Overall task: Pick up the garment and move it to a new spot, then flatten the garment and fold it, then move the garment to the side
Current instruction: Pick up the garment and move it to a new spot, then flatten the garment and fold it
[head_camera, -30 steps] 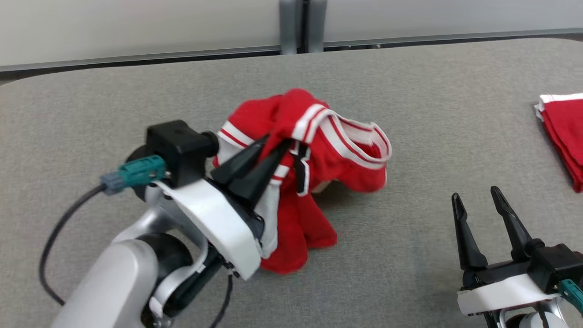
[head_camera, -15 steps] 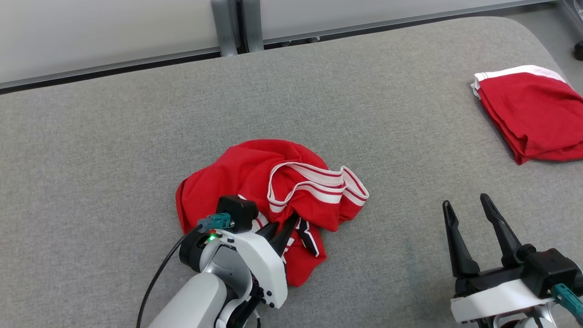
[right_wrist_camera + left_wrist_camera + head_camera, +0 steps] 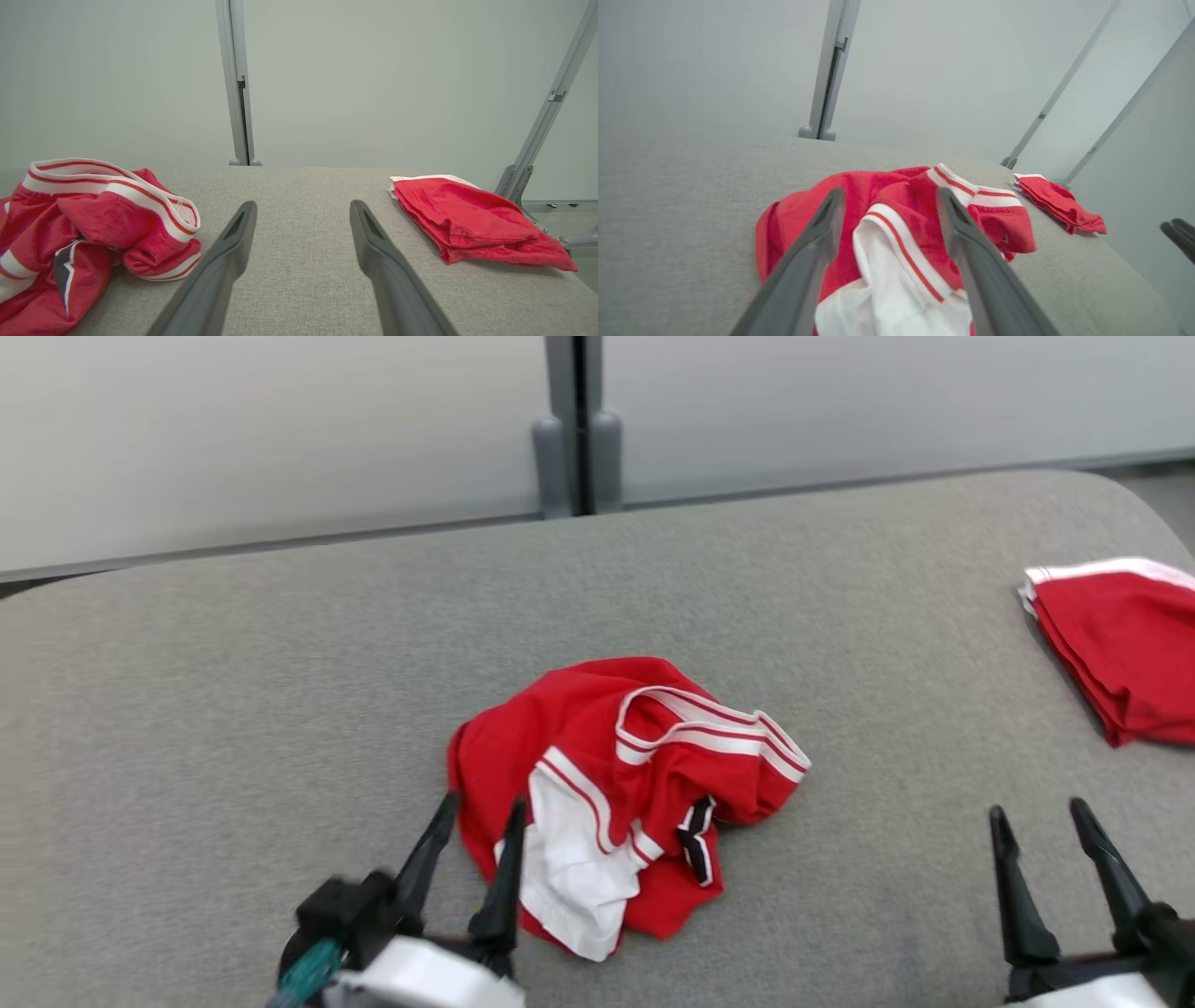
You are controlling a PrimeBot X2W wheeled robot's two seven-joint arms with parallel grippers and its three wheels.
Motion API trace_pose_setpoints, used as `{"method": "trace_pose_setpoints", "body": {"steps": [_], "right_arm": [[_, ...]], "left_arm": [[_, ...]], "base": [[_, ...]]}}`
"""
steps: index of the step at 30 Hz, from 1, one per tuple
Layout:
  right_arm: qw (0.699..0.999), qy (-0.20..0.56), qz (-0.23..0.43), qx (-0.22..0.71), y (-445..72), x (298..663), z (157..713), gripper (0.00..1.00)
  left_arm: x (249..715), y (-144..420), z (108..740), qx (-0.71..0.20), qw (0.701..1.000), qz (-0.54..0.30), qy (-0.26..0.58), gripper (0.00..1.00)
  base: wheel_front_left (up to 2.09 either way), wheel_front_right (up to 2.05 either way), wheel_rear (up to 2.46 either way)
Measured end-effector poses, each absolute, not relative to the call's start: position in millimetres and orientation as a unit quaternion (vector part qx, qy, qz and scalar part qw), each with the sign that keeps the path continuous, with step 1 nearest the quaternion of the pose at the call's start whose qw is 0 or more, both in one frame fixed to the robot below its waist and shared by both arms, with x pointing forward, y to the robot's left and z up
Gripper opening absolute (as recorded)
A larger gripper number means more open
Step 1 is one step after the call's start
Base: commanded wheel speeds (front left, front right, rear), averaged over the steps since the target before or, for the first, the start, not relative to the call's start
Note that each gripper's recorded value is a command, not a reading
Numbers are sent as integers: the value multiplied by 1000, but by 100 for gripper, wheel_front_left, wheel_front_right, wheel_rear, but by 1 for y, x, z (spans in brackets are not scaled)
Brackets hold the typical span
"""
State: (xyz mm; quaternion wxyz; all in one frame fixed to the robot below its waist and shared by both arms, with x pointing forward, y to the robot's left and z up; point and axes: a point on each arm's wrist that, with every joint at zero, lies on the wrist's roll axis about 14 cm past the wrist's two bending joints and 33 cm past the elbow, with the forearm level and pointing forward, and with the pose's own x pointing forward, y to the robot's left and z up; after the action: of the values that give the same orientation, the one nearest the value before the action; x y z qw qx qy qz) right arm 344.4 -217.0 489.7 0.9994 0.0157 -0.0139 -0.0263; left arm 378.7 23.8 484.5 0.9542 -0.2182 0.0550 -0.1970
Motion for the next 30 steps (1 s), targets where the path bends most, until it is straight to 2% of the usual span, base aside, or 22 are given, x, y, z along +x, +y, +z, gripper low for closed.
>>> {"method": "trace_pose_setpoints", "body": {"steps": [5,12,19,30], "right_arm": [[1000,-18,-19,7,-215,336,493,100],[1000,-25,12,9,-199,335,497,100],[999,-32,30,27,-186,335,500,100],[998,-28,38,37,-180,332,498,100]], "left_arm": [[347,98,465,-146,983,-92,57,100],[306,172,473,-116,993,14,22,100],[280,194,473,-112,993,41,8,100],[279,200,474,-107,993,41,1,100]], "base": [[0,0,0],[0,0,0],[0,0,0],[0,0,0]]}}
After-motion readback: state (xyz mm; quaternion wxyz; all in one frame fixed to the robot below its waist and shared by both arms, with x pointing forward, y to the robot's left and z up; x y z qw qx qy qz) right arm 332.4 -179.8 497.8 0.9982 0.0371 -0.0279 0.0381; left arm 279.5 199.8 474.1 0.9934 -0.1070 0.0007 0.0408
